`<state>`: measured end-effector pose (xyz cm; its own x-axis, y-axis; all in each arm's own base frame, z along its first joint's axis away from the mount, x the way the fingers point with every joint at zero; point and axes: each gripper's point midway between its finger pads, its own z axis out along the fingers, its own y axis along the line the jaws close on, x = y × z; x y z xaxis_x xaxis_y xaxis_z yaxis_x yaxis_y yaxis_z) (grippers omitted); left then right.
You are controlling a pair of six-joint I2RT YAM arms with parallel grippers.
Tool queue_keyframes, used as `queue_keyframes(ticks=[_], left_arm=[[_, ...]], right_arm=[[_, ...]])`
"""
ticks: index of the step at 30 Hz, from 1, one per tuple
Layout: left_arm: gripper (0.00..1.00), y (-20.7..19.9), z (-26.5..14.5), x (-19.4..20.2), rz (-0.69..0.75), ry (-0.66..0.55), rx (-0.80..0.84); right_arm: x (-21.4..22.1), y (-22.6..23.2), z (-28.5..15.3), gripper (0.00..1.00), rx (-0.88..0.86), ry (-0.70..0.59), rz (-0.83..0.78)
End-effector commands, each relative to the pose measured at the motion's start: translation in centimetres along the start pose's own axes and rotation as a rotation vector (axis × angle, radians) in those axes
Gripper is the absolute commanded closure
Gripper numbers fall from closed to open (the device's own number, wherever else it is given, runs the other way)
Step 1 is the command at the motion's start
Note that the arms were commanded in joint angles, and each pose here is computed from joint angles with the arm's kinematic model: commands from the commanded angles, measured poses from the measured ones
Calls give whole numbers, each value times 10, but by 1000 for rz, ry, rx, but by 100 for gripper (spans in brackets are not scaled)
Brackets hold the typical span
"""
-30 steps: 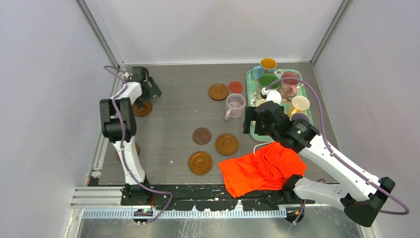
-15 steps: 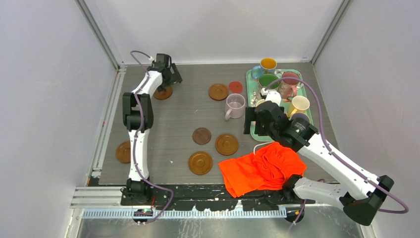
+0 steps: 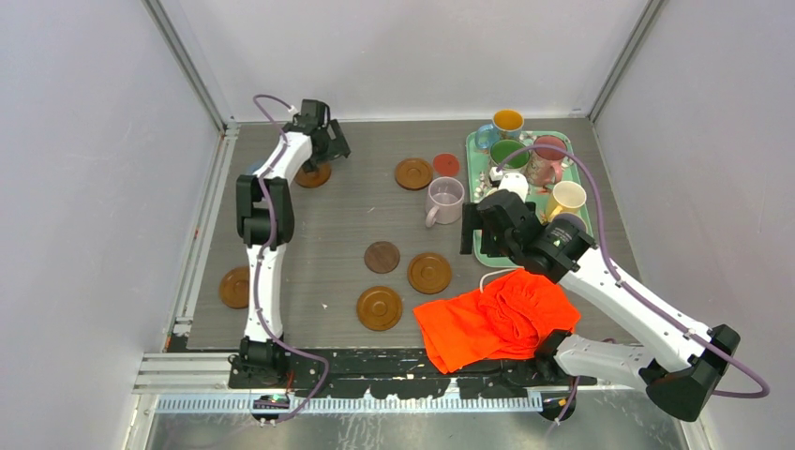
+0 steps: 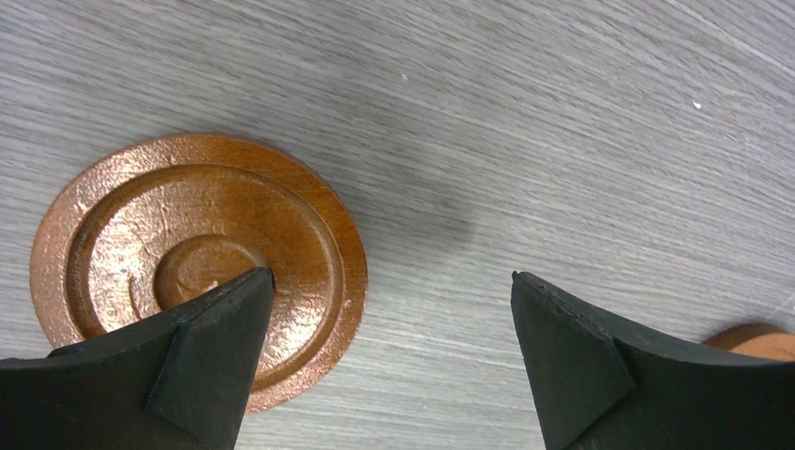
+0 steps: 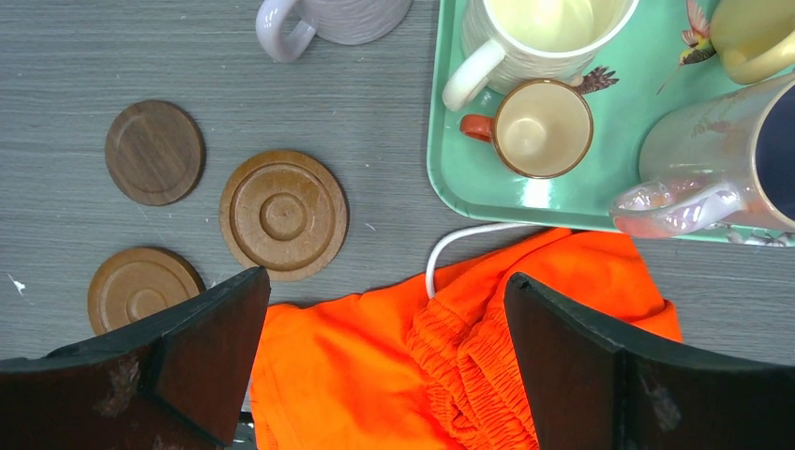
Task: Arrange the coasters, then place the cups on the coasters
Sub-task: Move the coaster to the corner of the board.
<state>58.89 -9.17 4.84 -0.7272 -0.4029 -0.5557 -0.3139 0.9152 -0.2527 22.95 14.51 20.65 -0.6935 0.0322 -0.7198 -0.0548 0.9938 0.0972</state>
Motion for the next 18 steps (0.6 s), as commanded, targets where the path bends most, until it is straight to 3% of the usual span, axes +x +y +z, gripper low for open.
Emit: queue_keyframes(ticks=[1,11,18], left_arm=[[0,-19,-21,-17,11,-22,48],[0,-48,-67,-57,57,-122,127],[0,-125,-82,-10,152,-84,252]], right_arm=[[-17,4,-11,0,-16,-48,11],[-24,5,-15,0,-27,-67,12],[-29,5,-17,0,-25,-81,19]])
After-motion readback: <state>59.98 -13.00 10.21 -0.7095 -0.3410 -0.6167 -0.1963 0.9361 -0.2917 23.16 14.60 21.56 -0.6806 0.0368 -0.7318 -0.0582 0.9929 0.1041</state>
